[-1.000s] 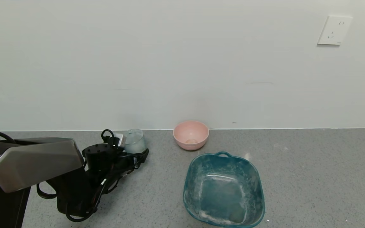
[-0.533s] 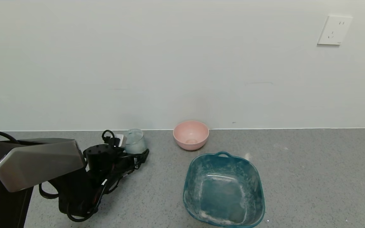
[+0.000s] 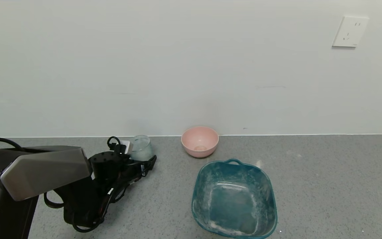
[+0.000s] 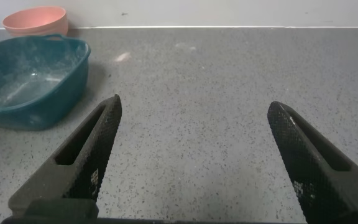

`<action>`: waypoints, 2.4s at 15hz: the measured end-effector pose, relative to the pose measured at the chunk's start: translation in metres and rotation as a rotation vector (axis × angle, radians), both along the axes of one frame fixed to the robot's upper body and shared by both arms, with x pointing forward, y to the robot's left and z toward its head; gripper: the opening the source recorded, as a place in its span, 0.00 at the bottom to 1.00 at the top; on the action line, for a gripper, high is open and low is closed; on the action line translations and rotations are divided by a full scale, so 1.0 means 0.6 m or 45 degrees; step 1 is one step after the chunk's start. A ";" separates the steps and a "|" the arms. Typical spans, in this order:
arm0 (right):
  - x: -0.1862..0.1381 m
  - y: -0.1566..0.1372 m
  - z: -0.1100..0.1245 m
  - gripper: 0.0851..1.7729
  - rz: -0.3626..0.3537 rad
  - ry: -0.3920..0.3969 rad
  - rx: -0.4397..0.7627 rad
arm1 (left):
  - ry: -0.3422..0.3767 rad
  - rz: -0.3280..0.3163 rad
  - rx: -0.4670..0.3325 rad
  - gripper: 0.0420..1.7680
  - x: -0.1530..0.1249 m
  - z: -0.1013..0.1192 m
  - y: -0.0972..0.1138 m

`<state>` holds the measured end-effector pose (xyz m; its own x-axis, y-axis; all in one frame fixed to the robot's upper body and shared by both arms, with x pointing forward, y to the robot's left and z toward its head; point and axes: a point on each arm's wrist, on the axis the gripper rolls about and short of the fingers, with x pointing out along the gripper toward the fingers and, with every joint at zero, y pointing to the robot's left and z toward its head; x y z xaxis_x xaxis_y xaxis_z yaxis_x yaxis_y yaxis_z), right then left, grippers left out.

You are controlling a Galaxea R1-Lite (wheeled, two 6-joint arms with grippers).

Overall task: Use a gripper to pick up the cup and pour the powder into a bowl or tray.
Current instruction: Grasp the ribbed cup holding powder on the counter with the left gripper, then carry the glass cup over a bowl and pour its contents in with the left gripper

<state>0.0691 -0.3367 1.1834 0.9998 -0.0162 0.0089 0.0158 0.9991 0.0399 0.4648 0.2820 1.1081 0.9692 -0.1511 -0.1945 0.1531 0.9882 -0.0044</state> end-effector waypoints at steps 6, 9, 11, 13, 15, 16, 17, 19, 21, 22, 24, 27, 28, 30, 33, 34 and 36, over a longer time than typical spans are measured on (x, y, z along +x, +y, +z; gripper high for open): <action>0.000 0.000 0.000 0.96 0.001 0.000 0.000 | 0.000 0.000 -0.001 0.71 0.000 0.000 0.000; 0.000 0.000 0.000 0.96 0.001 0.000 0.000 | 0.000 0.000 -0.001 0.71 -0.001 0.001 0.000; 0.000 0.000 0.000 0.96 0.000 0.000 0.000 | 0.000 0.000 -0.001 0.71 -0.001 0.002 0.000; 0.000 0.000 0.000 0.96 0.001 0.000 -0.001 | 0.001 0.000 0.000 0.71 -0.001 0.001 0.000; 0.000 0.000 0.000 0.96 0.001 0.000 0.000 | 0.004 0.001 -0.001 0.71 -0.002 0.001 0.000; 0.000 0.000 0.000 0.96 0.001 0.000 0.000 | 0.005 0.004 0.000 0.71 -0.002 0.001 0.000; 0.000 0.000 0.000 0.96 0.001 0.000 0.000 | 0.006 0.009 0.002 0.71 -0.002 0.001 0.000; 0.000 0.000 0.000 0.96 0.001 0.000 0.000 | 0.010 0.014 0.005 0.71 -0.002 0.002 0.000; 0.000 0.000 0.000 0.96 0.001 0.000 0.000 | 0.011 0.014 0.007 0.70 -0.004 0.005 -0.001; 0.000 0.000 0.000 0.96 0.001 0.000 0.000 | 0.009 0.011 0.009 0.70 -0.006 0.008 -0.002; 0.000 0.000 0.000 0.96 0.001 0.000 -0.001 | 0.027 0.016 0.018 0.70 -0.009 0.017 -0.004; 0.000 0.000 0.000 0.96 0.001 0.001 0.000 | 0.046 0.020 0.027 0.70 -0.016 0.046 -0.008; 0.000 0.000 0.000 0.96 0.001 0.000 0.000 | 0.054 0.016 0.032 0.70 -0.019 0.057 -0.011; 0.000 0.000 0.000 0.96 0.001 0.000 0.000 | 0.068 0.022 0.063 0.70 -0.025 0.079 -0.019; 0.000 0.000 0.000 0.96 0.001 0.000 0.000 | 0.055 -0.002 0.101 0.70 -0.031 0.111 -0.029; 0.000 0.000 0.000 0.96 0.000 0.000 0.000 | 0.067 -0.014 0.117 0.70 -0.034 0.119 -0.033; 0.000 0.000 0.000 0.96 0.000 0.000 0.000 | 0.078 -0.036 0.158 0.70 -0.038 0.136 -0.041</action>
<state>0.0691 -0.3367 1.1834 0.9998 -0.0160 0.0089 0.0156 0.9991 0.0399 0.4418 0.2576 1.1894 0.9507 -0.1495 -0.2718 0.1843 0.9770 0.1074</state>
